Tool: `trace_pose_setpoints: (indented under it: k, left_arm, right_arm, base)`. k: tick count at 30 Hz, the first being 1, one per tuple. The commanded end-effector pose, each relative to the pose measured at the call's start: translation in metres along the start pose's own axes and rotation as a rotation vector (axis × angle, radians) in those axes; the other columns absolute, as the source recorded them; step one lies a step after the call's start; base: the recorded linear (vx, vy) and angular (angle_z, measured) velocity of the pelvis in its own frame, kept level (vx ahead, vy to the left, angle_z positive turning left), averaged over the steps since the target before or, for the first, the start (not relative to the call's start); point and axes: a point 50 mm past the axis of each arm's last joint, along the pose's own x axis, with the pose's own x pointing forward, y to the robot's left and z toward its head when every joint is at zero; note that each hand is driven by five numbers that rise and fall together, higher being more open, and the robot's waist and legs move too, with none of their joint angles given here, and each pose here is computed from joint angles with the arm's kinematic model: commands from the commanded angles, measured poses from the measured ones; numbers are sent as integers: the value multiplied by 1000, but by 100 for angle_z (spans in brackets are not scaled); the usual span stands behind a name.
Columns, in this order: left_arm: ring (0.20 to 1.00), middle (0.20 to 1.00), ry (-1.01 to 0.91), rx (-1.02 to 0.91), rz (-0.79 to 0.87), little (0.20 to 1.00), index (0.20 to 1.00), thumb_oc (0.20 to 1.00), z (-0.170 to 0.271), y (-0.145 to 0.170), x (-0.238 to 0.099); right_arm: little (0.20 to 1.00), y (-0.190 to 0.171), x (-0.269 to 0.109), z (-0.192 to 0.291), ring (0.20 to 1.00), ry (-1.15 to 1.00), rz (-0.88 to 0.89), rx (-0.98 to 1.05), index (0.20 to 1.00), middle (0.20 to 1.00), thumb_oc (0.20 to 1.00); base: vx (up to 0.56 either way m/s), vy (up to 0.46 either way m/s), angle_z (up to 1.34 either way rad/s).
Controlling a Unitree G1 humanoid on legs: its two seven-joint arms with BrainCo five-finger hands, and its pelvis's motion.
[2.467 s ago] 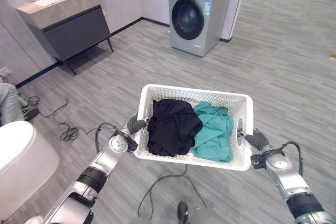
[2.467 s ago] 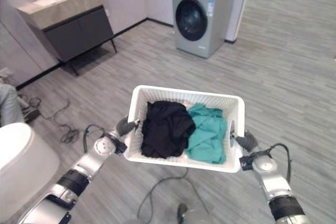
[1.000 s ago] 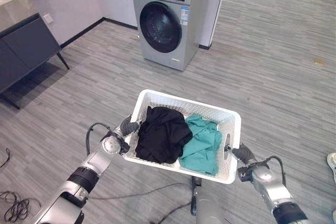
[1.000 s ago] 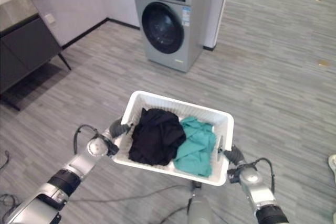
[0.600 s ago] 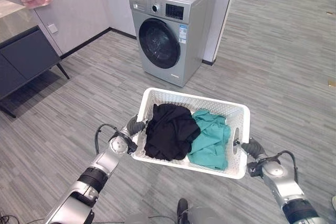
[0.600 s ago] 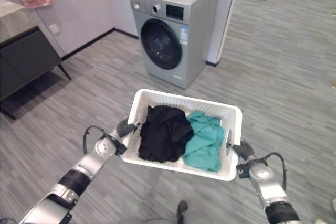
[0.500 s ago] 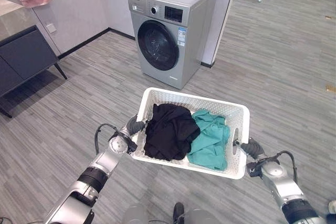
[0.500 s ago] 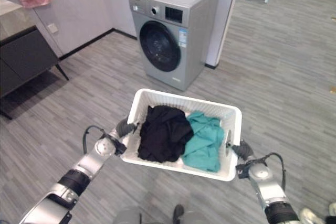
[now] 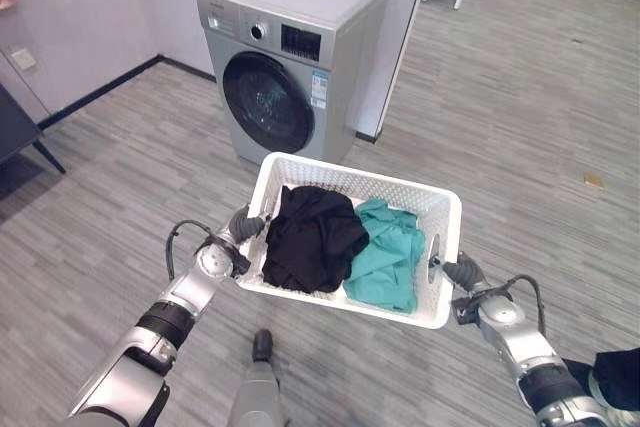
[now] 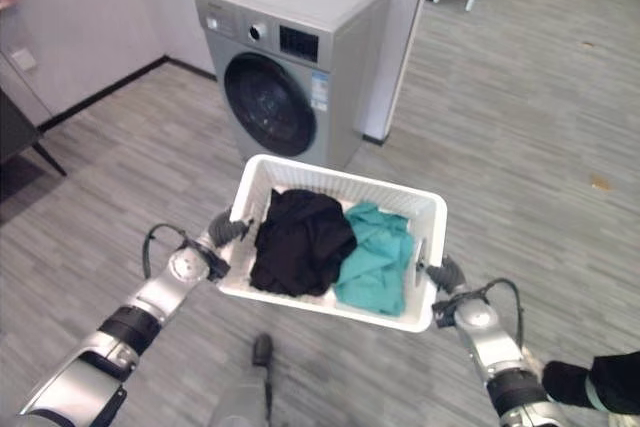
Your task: Grab the laundry basket,head to the washer,open it,put in the laundry and shut it.
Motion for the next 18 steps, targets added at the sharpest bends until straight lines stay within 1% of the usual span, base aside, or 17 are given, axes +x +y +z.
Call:
trace_pose_setpoints:
  k: [1, 2, 5, 8, 13, 15, 18]
  left_arm:
    - [200, 200, -188, -32, 164, 200, 200, 200, 44, 47, 8]
    - [200, 200, -178, -23, 170, 200, 200, 200, 40, 49, 7]
    - [200, 200, -191, 0, 169, 200, 200, 200, 43, 49, 7]
    - [200, 200, -192, -4, 181, 200, 200, 200, 44, 51, 7]
    - [200, 200, -198, -29, 186, 200, 200, 200, 43, 51, 6]
    - [200, 200, -177, -13, 213, 200, 200, 200, 37, 54, 5]
    - [200, 200, -178, -25, 202, 200, 200, 200, 35, 50, 4]
  right_arm:
    - [200, -25, 2, 60, 200, -290, -23, 131, 200, 200, 200]
    - [200, -23, 1, 56, 200, -288, -27, 176, 200, 200, 200]
    - [200, -24, 3, 57, 200, -296, -29, 183, 200, 200, 200]
    - [200, -27, 4, 61, 200, -308, -46, 169, 200, 200, 200]
    - [200, -30, 6, 64, 200, -312, -57, 156, 200, 200, 200]
    - [200, -28, 3, 59, 200, -312, -54, 176, 200, 200, 200]
    - [200, -29, 2, 57, 200, -308, -55, 162, 200, 200, 200]
  base:
    - [353, 353, 11]
    - [258, 283, -10]
    - [180, 273, -6]
    - [101, 115, 18]
    - [136, -38, 15]
    - [150, -105, 19]
    - [102, -54, 1]
